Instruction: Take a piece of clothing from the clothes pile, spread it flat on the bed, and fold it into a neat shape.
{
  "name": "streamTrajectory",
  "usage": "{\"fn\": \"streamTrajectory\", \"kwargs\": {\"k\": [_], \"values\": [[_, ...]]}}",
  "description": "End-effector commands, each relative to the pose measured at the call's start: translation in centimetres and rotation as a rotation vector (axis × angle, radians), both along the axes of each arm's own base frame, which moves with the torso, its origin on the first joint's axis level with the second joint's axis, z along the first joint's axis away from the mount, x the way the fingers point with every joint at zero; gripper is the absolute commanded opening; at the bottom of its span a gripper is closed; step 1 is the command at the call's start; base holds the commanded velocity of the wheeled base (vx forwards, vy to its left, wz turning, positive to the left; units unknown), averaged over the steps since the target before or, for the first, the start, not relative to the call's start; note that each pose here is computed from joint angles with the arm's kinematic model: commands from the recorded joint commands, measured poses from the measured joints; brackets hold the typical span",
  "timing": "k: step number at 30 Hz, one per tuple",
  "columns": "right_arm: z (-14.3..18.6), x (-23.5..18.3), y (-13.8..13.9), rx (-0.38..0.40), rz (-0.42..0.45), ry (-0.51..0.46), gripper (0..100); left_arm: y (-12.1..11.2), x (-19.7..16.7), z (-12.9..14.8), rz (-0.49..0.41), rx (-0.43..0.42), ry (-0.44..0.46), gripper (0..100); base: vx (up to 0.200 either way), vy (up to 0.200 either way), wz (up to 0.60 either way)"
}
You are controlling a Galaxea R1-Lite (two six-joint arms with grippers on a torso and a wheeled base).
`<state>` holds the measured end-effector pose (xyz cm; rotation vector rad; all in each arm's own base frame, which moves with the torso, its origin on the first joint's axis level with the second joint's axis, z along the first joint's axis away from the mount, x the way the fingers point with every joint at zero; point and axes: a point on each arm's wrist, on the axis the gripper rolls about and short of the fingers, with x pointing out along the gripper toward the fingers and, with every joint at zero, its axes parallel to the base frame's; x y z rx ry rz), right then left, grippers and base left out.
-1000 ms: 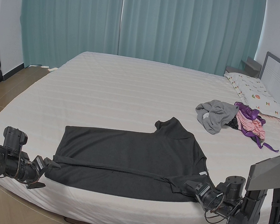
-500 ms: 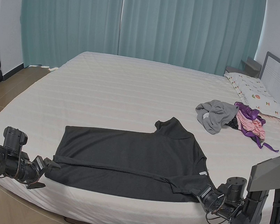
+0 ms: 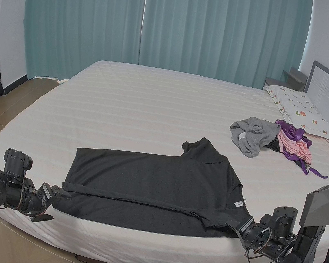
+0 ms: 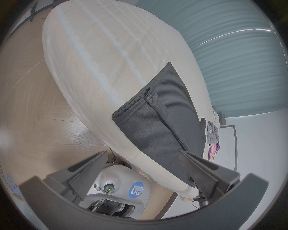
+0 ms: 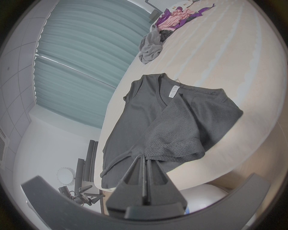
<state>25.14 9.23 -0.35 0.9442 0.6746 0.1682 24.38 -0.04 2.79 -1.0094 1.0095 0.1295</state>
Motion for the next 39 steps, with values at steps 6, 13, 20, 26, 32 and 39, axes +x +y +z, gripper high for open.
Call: {"fn": "streamTrajectory", "kwargs": {"k": [6, 13, 20, 26, 32, 39], "values": [[0.1, -0.9, -0.2, -0.013, 0.006, 0.016, 0, 0.0, 0.0, 0.0, 0.001, -0.001, 0.001, 100, 0.000, 0.000, 0.00], [-1.3, -1.3, -0.3, -0.072, 0.029, 0.056, 100, 0.0, 0.0, 0.0, 0.002, 0.000, 0.001, 100, 0.000, 0.000, 0.00], [1.9, -0.4, -2.5, -0.033, -0.049, -0.061, 100, 0.0, 0.0, 0.0, -0.001, -0.001, 0.000, 100, 0.000, 0.000, 0.00], [1.7, 0.6, -4.5, -0.064, -0.110, -0.065, 100, 0.0, 0.0, 0.0, 0.001, -0.001, 0.000, 100, 0.000, 0.000, 0.00], [0.4, 1.7, -4.8, -0.074, -0.088, -0.051, 100, 0.0, 0.0, 0.0, -0.001, 0.000, -0.001, 100, 0.000, 0.000, 0.00], [-1.1, 3.2, -4.4, -0.040, -0.009, -0.043, 100, 0.0, 0.0, 0.0, -0.001, 0.000, -0.001, 100, 0.000, 0.000, 0.00]]}}
